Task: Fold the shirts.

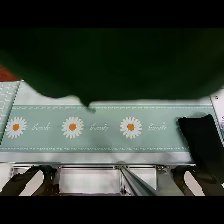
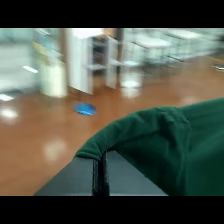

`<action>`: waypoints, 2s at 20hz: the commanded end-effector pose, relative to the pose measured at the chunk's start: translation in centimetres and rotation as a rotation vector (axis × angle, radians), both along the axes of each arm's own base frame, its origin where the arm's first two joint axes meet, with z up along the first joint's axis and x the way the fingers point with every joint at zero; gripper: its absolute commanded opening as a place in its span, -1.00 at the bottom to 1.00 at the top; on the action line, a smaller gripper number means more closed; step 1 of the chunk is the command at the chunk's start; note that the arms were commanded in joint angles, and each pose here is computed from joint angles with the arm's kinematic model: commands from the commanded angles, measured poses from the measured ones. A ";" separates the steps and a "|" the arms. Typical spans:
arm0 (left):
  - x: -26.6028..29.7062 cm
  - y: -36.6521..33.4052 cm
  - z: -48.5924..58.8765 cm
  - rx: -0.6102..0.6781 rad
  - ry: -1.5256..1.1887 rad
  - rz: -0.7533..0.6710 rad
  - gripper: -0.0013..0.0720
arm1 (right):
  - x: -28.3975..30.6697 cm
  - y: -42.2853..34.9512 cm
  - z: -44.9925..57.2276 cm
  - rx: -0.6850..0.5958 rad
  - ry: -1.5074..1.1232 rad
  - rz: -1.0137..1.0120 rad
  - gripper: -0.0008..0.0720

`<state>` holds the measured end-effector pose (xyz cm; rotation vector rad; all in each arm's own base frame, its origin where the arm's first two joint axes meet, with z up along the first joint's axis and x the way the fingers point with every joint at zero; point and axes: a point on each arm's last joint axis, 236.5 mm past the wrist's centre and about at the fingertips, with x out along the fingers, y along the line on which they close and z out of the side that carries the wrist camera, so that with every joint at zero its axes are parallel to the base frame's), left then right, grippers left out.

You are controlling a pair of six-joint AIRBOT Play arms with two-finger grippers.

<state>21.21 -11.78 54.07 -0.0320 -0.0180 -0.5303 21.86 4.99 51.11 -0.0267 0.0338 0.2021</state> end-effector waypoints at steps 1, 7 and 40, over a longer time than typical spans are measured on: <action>-4.7 1.9 0.7 0.070 -0.080 0.152 -0.91 | -2.6 -0.3 -3.1 -0.025 0.124 -0.032 -0.92; 3.1 2.8 -14.4 -0.030 0.439 0.106 -0.91 | 2.4 0.8 -12.9 0.063 0.424 0.068 -0.92; 15.8 15.8 -51.3 -0.105 1.558 0.274 0.43 | 20.3 -14.1 -49.5 0.583 1.195 -0.160 0.16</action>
